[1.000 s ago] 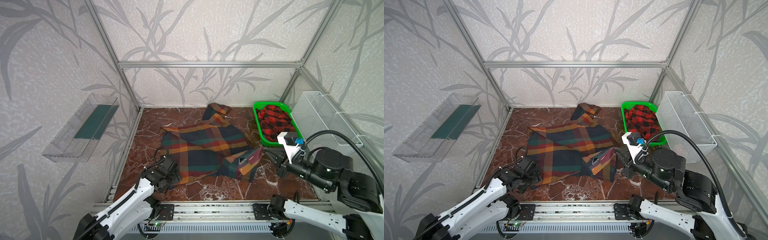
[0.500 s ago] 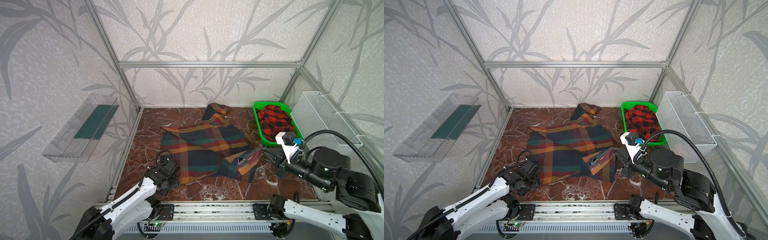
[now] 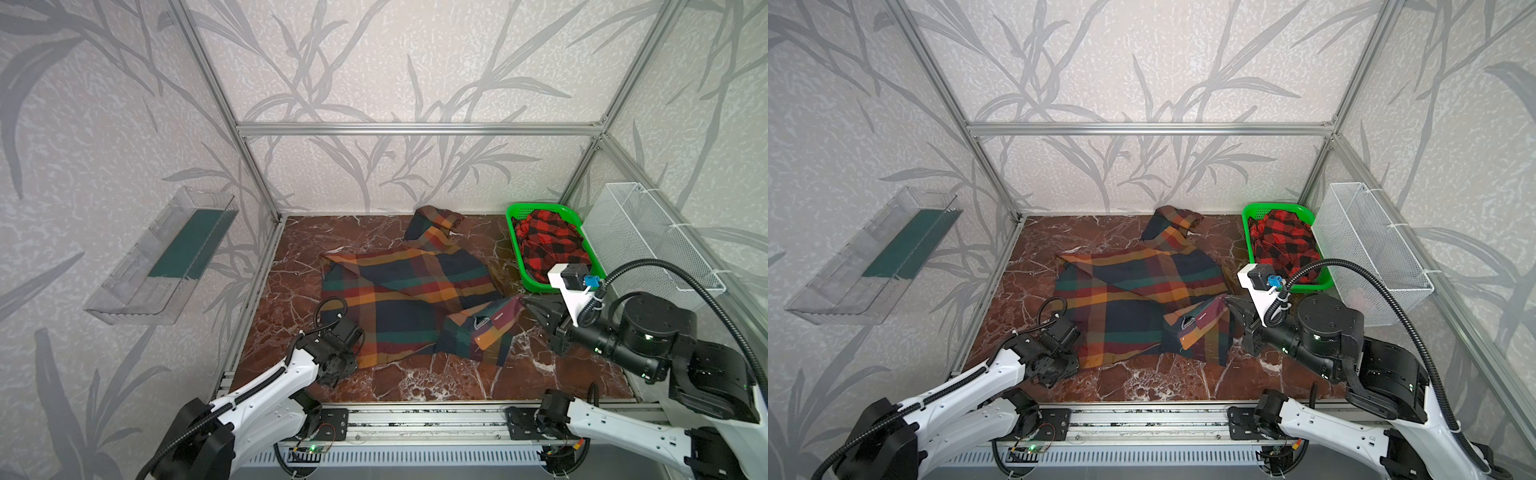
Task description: Fold and stack the long sleeve shirts
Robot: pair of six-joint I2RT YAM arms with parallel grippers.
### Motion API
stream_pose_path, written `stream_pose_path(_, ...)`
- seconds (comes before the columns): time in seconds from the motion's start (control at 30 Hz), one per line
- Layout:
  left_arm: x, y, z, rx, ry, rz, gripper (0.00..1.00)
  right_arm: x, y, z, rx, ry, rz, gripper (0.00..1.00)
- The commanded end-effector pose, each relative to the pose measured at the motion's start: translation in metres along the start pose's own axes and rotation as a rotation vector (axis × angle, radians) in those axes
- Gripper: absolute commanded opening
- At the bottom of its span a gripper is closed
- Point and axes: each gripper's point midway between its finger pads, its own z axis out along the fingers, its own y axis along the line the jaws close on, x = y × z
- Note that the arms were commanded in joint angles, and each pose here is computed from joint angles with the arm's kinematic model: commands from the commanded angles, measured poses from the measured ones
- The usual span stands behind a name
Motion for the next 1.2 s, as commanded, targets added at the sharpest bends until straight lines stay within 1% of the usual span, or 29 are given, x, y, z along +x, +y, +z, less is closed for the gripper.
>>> stream_pose_path(0.0,0.018,0.016,0.020,-0.048,0.060,0.007,0.29,-0.011,0.001,-0.007,-0.007,-0.037,-0.005,0.00)
stream_pose_path(0.07,0.015,0.017,0.018,-0.055,0.049,0.007,0.18,-0.012,0.000,-0.008,-0.002,-0.040,-0.004,0.00)
stream_pose_path(0.1,0.014,0.018,0.016,-0.060,0.041,0.006,0.04,-0.012,-0.001,-0.008,0.000,-0.042,-0.004,0.00)
stream_pose_path(0.13,0.011,0.018,0.013,-0.062,0.033,0.003,0.00,-0.013,-0.001,-0.008,0.003,-0.045,-0.003,0.00)
stream_pose_path(0.23,0.002,0.012,-0.009,-0.056,0.007,0.005,0.00,-0.017,-0.006,-0.012,0.028,-0.059,-0.007,0.00)
stream_pose_path(0.3,-0.001,0.005,-0.025,-0.018,0.001,-0.009,0.00,-0.021,-0.008,-0.016,0.032,-0.077,-0.014,0.00)
stream_pose_path(0.43,-0.019,0.007,-0.071,-0.028,-0.069,-0.007,0.00,-0.040,-0.010,-0.031,0.037,-0.135,-0.036,0.00)
stream_pose_path(0.5,-0.024,0.008,-0.088,-0.019,-0.096,-0.004,0.00,-0.049,-0.009,-0.039,0.023,-0.160,-0.044,0.00)
stream_pose_path(0.67,-0.022,0.013,-0.109,-0.013,-0.086,-0.014,0.00,-0.060,0.001,-0.048,-0.038,-0.171,-0.070,0.00)
stream_pose_path(0.8,-0.028,0.013,-0.134,0.000,-0.112,-0.009,0.00,-0.075,0.006,-0.064,-0.078,-0.194,-0.072,0.00)
stream_pose_path(0.87,-0.034,0.011,-0.147,0.010,-0.136,0.005,0.00,-0.080,0.007,-0.069,-0.084,-0.202,-0.076,0.00)
stream_pose_path(0.97,-0.044,0.010,-0.166,0.004,-0.170,0.044,0.00,-0.083,-0.005,-0.076,-0.021,-0.200,-0.084,0.00)
stream_pose_path(1.03,-0.052,0.009,-0.178,-0.010,-0.197,0.071,0.00,-0.086,-0.008,-0.081,-0.007,-0.210,-0.094,0.00)
stream_pose_path(1.17,-0.063,0.004,-0.194,-0.009,-0.218,0.133,0.00,-0.086,-0.009,-0.081,0.003,-0.201,-0.108,0.00)
